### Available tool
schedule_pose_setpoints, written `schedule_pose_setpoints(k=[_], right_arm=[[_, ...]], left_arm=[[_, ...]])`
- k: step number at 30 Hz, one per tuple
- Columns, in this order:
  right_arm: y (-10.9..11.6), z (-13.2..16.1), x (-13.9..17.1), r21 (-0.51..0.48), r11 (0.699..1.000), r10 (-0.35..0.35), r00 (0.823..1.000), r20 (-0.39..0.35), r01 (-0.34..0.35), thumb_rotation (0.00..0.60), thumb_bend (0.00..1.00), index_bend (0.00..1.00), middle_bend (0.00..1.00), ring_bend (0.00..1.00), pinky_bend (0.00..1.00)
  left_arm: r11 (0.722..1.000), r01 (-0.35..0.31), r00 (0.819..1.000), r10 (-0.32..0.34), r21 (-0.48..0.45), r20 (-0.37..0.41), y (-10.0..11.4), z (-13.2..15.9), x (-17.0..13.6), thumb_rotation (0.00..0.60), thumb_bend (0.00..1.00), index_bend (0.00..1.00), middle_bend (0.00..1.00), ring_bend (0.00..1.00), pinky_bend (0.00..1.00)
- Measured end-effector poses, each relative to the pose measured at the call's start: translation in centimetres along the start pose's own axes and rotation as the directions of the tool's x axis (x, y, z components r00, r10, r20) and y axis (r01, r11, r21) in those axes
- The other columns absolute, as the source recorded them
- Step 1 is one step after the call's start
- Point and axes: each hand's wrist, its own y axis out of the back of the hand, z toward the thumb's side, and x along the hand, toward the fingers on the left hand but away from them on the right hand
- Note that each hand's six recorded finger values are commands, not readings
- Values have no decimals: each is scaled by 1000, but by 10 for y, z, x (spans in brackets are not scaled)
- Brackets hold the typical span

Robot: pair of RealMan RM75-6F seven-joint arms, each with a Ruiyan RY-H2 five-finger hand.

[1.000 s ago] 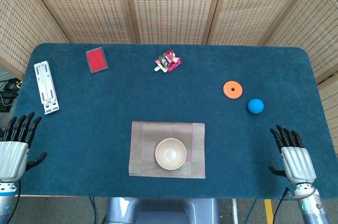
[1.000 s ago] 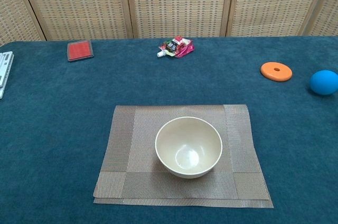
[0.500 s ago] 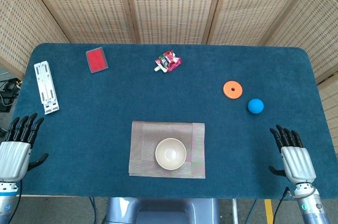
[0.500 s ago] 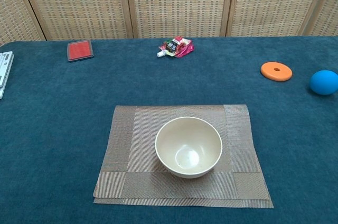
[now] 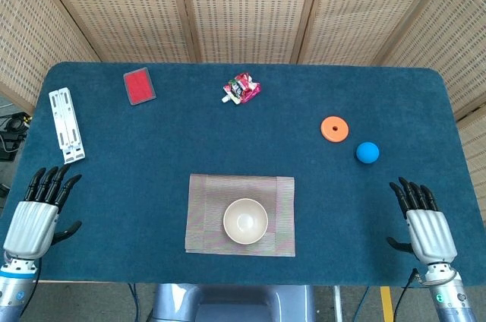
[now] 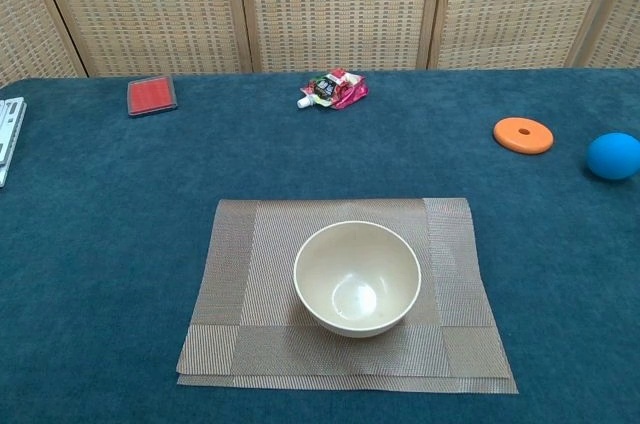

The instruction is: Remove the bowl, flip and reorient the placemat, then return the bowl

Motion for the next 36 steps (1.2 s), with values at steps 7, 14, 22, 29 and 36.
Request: schedule_pose_setpoints(k=[7,14,22,29,36], right_arm=[[4,-4,-2,-21,1000,-5,1000,11,5,600,117,0,0,0,0],[9,-7,-4,-40,999,-21,1000,16,22,600,118,0,0,0,0],[15,-10,-4,-62,997,-43,999,16,44,600,118,0,0,0,0],[17,-13,-5,-78,996,-46,999,22,47,600,117,0,0,0,0],[19,-16,-6,-88,995,-44,999,27,46,600,117,0,0,0,0]], left_arm=[[1000,26,985,-28,14,168,-11,36,29,600,117,326,0,0,0],[996,69,944,-84,59,318,-29,86,52,600,118,346,0,0,0],[985,133,880,-170,112,444,-55,149,60,600,124,373,0,0,0],[982,150,845,-186,112,501,-68,192,69,600,125,399,0,0,0],[983,154,824,-186,104,535,-76,227,77,600,125,401,0,0,0]])
